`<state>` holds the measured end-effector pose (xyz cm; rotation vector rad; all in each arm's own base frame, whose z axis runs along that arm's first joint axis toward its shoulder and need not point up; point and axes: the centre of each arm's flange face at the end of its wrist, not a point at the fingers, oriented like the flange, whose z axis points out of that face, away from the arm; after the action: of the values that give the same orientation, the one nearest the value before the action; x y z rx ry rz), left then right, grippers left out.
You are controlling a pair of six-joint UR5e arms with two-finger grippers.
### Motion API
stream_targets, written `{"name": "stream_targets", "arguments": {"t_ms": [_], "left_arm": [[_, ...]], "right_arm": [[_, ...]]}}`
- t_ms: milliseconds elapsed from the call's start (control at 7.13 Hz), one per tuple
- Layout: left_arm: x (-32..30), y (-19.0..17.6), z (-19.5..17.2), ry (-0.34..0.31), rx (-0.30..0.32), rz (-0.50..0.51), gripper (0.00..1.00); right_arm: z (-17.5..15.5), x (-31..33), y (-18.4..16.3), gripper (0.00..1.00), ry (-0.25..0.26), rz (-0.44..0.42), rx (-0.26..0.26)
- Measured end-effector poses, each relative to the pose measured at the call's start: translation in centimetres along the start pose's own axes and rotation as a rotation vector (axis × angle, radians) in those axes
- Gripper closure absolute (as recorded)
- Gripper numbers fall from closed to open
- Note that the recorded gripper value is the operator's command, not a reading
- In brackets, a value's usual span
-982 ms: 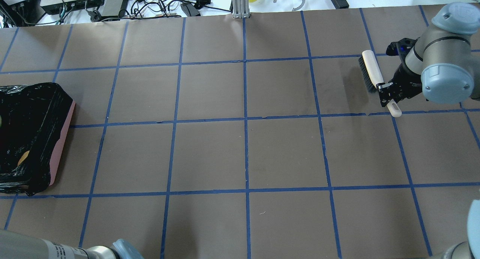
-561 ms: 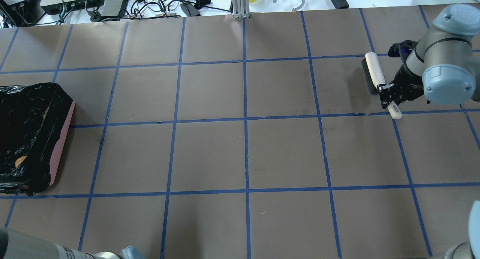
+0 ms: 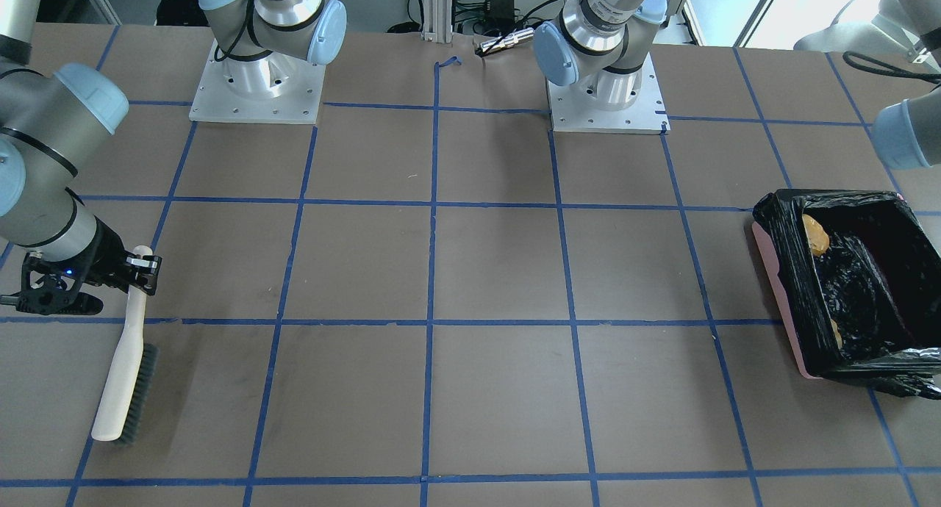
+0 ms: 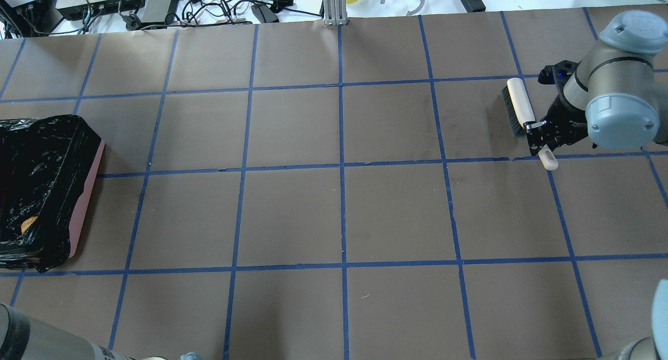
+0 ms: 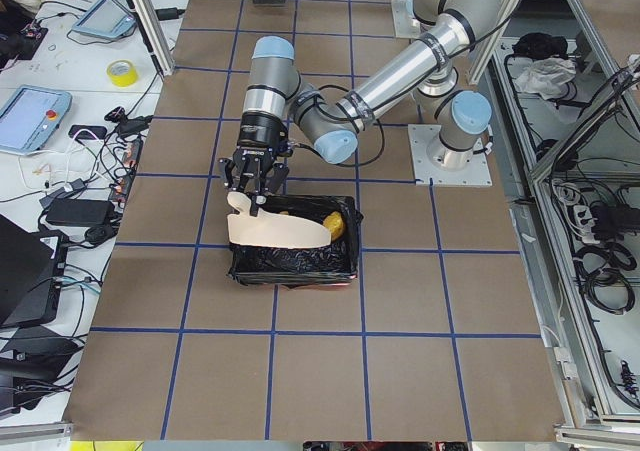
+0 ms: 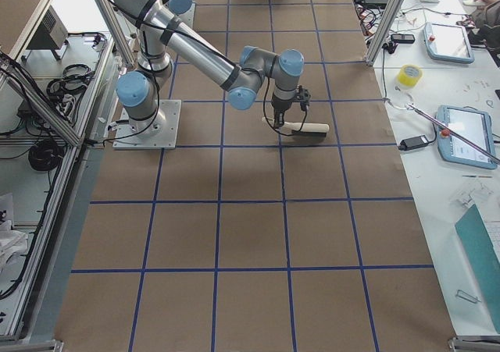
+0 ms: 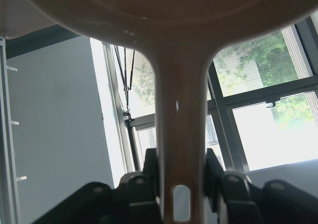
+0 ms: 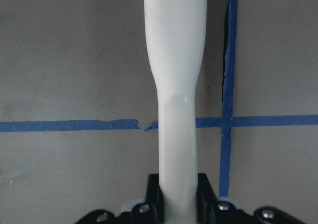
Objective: Sweep and dump trash into bin
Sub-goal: 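Tip the dustpan over the bin with the left gripper to dump the trash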
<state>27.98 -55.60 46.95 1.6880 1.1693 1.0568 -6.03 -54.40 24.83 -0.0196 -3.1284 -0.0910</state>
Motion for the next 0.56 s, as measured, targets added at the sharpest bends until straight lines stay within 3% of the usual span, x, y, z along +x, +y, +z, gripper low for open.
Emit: {"name": "stream_targets", "arguments": {"t_ms": [280,561], "left_arm": [[-1.0,-2.9,-2.2,0.035,-0.066,-0.016,1.0],[-1.4,-3.9,-3.9,0.016,-0.092,-0.027,1.0]], "right_arm": [[0.1,0.0,0.0,0.71,0.002,-0.001,-0.002],[0.3,0.0,0.0,0.6,-0.005,-0.002,-0.008]]}}
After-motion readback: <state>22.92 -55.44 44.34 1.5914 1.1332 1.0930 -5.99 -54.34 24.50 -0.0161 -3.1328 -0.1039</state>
